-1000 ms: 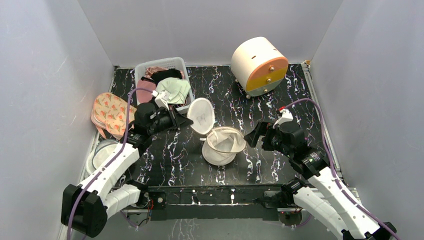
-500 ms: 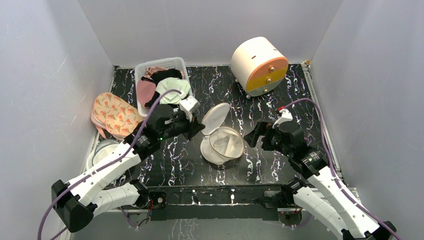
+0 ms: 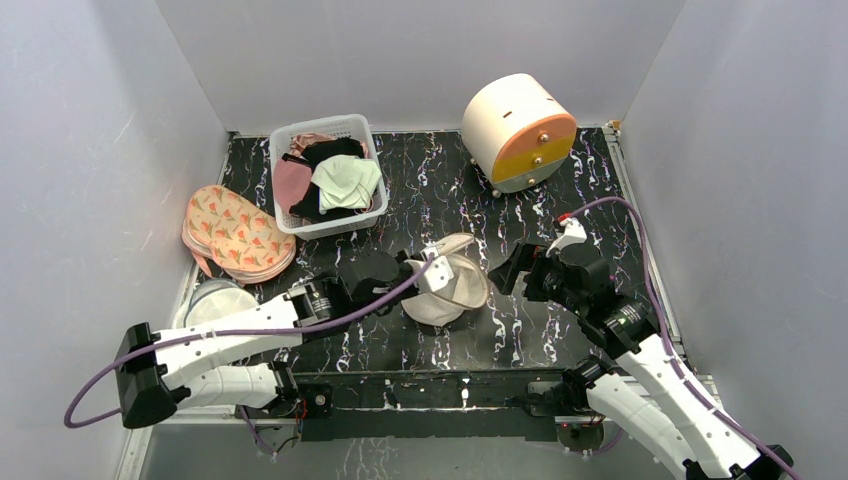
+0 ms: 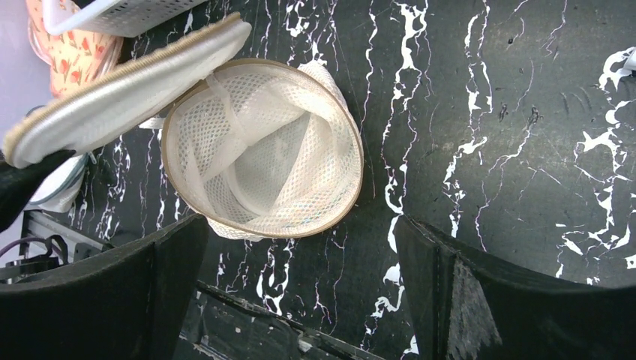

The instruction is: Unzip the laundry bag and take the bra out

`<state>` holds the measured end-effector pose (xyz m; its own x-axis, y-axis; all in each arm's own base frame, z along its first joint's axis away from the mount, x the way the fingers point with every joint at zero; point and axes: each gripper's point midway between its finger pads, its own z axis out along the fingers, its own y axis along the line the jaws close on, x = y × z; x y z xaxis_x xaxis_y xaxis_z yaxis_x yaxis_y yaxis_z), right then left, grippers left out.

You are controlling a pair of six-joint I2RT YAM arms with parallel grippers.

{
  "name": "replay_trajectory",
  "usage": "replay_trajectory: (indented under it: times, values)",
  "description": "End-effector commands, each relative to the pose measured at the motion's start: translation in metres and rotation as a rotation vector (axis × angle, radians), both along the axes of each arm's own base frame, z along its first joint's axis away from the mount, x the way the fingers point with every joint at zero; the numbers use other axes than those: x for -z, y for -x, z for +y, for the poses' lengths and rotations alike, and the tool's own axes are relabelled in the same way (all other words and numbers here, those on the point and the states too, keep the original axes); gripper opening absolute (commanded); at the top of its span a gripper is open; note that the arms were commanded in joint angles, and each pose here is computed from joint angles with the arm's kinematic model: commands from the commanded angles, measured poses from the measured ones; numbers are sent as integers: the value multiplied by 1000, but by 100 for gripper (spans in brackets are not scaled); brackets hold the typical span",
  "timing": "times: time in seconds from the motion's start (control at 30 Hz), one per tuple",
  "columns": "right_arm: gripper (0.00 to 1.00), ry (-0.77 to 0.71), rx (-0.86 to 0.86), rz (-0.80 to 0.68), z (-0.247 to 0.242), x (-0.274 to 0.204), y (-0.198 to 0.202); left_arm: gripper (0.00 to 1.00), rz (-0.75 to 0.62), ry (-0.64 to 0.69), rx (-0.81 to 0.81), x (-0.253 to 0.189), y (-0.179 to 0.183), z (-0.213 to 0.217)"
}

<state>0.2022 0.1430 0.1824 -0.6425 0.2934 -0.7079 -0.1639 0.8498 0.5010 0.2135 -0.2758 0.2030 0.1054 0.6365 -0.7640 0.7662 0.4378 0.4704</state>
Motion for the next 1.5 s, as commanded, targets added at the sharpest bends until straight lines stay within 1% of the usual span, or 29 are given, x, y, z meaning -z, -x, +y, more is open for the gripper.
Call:
replay_trajectory:
  times: [0.0, 0.17, 0.33, 0.47, 0.6, 0.77, 0.9, 1.03, 1.13, 1.2, 1.23, 1.27, 1.33, 1.37, 1.4, 1.43, 1.47]
  values:
    - [95, -35, 44, -69, -4, -21, -5, 0, -169, -137, 57, -4, -4, -3]
    - [95, -71, 131, -154, -19, -48, -6, 0, -166, -275, 137, 31, 12, -16]
    - [95, -80, 172, -203, -30, -65, -4, 0, -156, -352, 154, 57, 18, -21]
    - [95, -84, 167, -205, -29, -65, -3, 0, -90, -424, 176, 87, 26, -20]
    - [96, -82, 161, -199, -28, -62, -3, 0, -12, -509, 208, 125, 42, -17]
    - [95, -84, 158, -194, -27, -61, -3, 0, 95, -559, 218, 159, 61, -12]
    - [95, -86, 154, -191, -26, -59, -2, 7, 160, -583, 220, 177, 70, -8]
    - [95, -91, 150, -186, -25, -57, -2, 11, 172, -584, 180, 179, 68, -10]
    - [95, -96, 148, -181, -25, -55, 0, 21, 176, -558, 177, 174, 68, -15]
    - [95, -100, 147, -182, -25, -55, 1, 30, 180, -538, 179, 168, 68, -18]
    - [95, -101, 149, -185, -25, -56, 1, 36, 181, -529, 179, 166, 69, -20]
    - [96, -99, 149, -185, -25, -55, 0, 47, 167, -502, 172, 155, 66, -24]
    - [96, -95, 147, -178, -24, -53, 0, 64, 148, -447, 165, 136, 63, -30]
    - [96, -94, 144, -177, -24, -53, 0, 82, 139, -386, 169, 120, 61, -35]
    - [96, -93, 142, -177, -24, -53, 0, 94, 141, -305, 177, 100, 59, -41]
    - [96, -95, 144, -178, -24, -54, 0, 98, 153, -196, 174, 75, 55, -46]
    - [96, -94, 144, -177, -24, -53, 0, 98, 206, -64, 179, 52, 51, -49]
